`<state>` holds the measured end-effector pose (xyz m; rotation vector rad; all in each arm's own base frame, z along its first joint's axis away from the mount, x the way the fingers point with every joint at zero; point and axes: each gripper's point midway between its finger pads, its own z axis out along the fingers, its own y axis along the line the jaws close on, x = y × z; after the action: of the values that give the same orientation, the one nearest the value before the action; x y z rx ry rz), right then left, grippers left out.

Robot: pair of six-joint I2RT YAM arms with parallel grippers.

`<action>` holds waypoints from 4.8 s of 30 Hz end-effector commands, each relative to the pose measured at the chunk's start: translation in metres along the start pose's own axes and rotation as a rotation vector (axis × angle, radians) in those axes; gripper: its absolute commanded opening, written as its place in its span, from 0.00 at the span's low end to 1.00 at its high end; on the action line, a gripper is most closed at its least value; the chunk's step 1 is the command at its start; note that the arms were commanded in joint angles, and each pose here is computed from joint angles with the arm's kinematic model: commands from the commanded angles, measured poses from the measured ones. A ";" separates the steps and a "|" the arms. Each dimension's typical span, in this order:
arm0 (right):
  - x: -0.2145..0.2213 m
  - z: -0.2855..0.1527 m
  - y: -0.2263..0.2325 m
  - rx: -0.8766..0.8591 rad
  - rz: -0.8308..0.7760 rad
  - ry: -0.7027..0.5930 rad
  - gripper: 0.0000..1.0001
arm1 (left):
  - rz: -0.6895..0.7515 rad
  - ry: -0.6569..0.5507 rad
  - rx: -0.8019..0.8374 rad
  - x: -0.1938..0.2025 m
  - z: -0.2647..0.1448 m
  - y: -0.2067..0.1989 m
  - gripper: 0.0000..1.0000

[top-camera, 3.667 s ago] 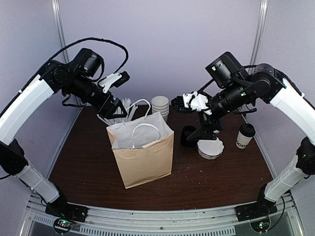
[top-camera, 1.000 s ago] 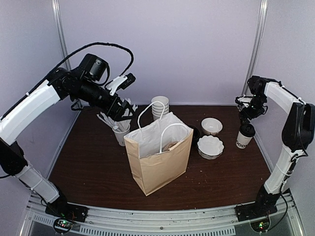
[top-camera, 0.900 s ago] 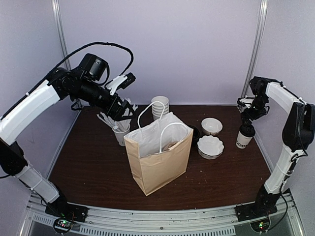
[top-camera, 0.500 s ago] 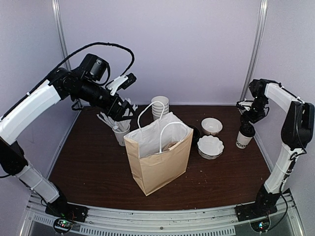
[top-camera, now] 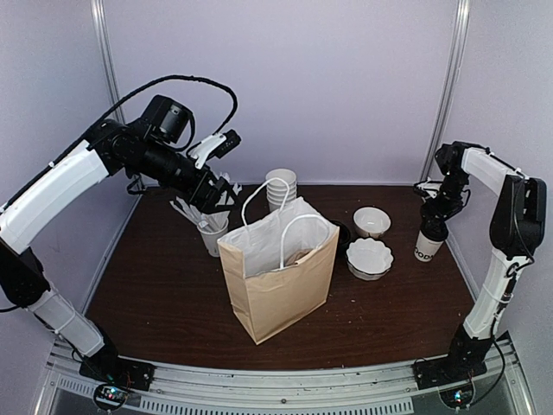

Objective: Pack the takeout coffee

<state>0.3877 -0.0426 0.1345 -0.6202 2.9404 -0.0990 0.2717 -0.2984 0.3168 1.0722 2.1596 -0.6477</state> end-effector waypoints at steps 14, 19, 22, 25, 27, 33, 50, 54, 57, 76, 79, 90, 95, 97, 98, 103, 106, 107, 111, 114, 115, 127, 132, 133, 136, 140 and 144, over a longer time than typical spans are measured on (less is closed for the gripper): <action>0.022 -0.006 0.004 -0.038 -0.001 0.058 0.68 | 0.004 0.013 0.011 -0.001 0.009 0.003 0.89; 0.026 -0.028 0.011 -0.039 0.003 0.014 0.62 | 0.007 0.036 0.018 0.001 0.007 0.002 0.89; 0.029 -0.053 0.020 -0.044 0.006 -0.049 0.62 | 0.005 0.048 0.037 0.006 0.005 -0.002 0.89; 0.028 -0.083 0.036 -0.058 -0.019 -0.141 0.62 | -0.002 0.066 0.097 0.015 0.006 -0.013 0.89; 0.023 -0.106 0.055 -0.086 -0.067 -0.222 0.62 | -0.009 0.079 0.159 0.020 0.007 -0.023 0.89; -0.004 -0.190 0.118 -0.150 -0.216 -0.494 0.60 | -0.025 0.102 0.181 0.021 0.015 -0.024 0.87; 0.004 -0.339 0.272 -0.459 -0.711 -0.985 0.62 | -0.059 0.243 0.183 0.032 0.031 -0.047 0.65; 0.002 -0.337 0.290 -0.450 -0.786 -0.971 0.62 | -0.050 0.289 0.139 0.038 0.044 -0.043 0.53; -0.006 -0.328 0.306 -0.429 -0.837 -0.935 0.61 | -0.036 0.302 0.103 0.036 0.049 -0.038 0.44; -0.028 -0.252 0.370 -0.063 -1.133 -0.731 0.60 | 0.119 0.078 -0.083 -0.026 -0.006 -0.025 0.75; -0.035 -0.248 0.376 -0.055 -1.147 -0.714 0.59 | 0.111 0.041 -0.165 -0.032 -0.012 -0.008 0.78; 0.011 -0.240 0.384 -0.040 -1.281 -0.679 0.59 | -0.030 0.012 -0.240 -0.018 -0.003 0.045 0.78; 0.037 -0.229 0.386 -0.055 -1.364 -0.639 0.59 | -0.053 0.033 -0.244 -0.011 0.015 0.059 0.78; 0.048 -0.228 0.386 -0.082 -1.398 -0.624 0.59 | -0.054 0.037 -0.241 -0.011 0.022 0.061 0.78; 0.055 -0.228 0.386 -0.102 -1.419 -0.616 0.59 | -0.055 0.038 -0.241 -0.010 0.025 0.063 0.78; 0.079 -0.234 0.386 -0.174 -1.472 -0.613 0.60 | -0.080 0.070 -0.192 0.002 0.055 0.065 0.77; 0.091 -0.234 0.384 -0.202 -1.503 -0.604 0.60 | -0.102 0.082 -0.150 0.007 0.071 0.063 0.77; 0.090 -0.230 0.382 -0.187 -1.505 -0.599 0.60 | -0.105 0.082 -0.144 0.007 0.076 0.063 0.77; 0.083 -0.214 0.375 -0.099 -1.506 -0.587 0.58 | -0.108 0.082 -0.129 0.006 0.090 0.065 0.77; 0.078 -0.205 0.375 -0.068 -1.506 -0.562 0.55 | -0.123 0.107 -0.115 0.008 0.102 0.067 0.76; 0.075 -0.201 0.375 -0.056 -1.503 -0.555 0.55 | -0.127 0.115 -0.110 0.010 0.106 0.068 0.76; 0.060 -0.185 0.380 0.012 -1.598 -0.474 0.56 | -0.217 0.153 0.012 0.024 0.135 0.054 0.75; 0.058 -0.197 0.387 0.052 -1.611 -0.513 0.57 | -0.204 0.155 0.024 0.017 0.128 0.046 0.75; 0.058 -0.198 0.388 0.061 -1.612 -0.517 0.57 | -0.193 0.153 -0.003 0.014 0.120 0.045 0.75; 0.057 -0.196 0.389 0.071 -1.614 -0.508 0.57 | -0.253 0.120 -0.077 0.004 0.079 0.037 0.73; 0.052 -0.193 0.390 0.088 -1.593 -0.501 0.57 | -0.262 0.094 -0.105 0.003 0.026 -0.015 0.73; 0.045 -0.187 0.390 0.115 -1.583 -0.486 0.57 | -0.243 0.110 -0.092 0.018 -0.014 -0.072 0.74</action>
<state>0.1551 0.2969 0.2754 -2.3062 1.3398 -0.1518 0.2540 -0.3371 0.2902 0.8817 2.3973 -0.6065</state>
